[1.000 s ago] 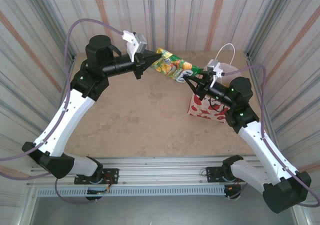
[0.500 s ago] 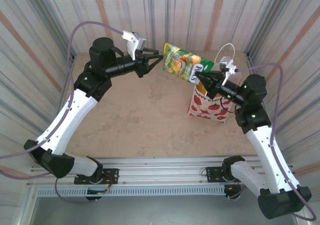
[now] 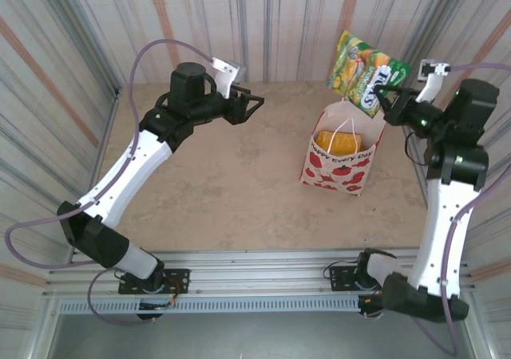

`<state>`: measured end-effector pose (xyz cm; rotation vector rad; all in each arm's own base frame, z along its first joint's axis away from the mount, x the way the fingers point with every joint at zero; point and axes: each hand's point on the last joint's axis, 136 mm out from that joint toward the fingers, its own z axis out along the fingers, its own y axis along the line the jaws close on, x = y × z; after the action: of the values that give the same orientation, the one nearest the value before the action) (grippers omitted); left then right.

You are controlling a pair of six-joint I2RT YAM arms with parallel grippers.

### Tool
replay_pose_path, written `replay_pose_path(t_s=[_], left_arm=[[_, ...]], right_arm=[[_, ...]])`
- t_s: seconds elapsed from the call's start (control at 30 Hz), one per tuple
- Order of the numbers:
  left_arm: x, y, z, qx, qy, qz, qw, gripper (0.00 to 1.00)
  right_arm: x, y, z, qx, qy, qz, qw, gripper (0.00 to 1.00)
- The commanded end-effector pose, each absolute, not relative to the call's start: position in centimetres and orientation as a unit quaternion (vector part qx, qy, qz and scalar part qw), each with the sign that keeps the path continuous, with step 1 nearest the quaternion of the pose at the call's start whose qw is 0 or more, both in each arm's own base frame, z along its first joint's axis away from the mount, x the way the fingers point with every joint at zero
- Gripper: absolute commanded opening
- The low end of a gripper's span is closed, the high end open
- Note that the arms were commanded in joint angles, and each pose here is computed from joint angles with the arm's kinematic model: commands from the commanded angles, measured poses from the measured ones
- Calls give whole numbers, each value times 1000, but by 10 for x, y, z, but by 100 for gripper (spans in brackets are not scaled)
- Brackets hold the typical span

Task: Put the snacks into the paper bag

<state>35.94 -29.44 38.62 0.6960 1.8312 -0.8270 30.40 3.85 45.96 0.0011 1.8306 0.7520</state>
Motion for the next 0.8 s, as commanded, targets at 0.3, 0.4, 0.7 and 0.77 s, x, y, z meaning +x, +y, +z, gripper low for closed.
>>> replay_pose_path(t_s=[0.3,0.4,0.7,0.77], left_arm=[[365,-292,370,280,772,-327,467,57],[365,-294,369,279,774,-333,461,57],[362,-290,366,275,776,-329,461,56],[362,-290,367,275,776,-328,463,56]], right_arm=[[264,17,388,160,882,277,347,0],[264,10,375,169,896,246,328,0],[284,21,347,138,925,219,278,0],[288,29,342,133,928,225,264,0]])
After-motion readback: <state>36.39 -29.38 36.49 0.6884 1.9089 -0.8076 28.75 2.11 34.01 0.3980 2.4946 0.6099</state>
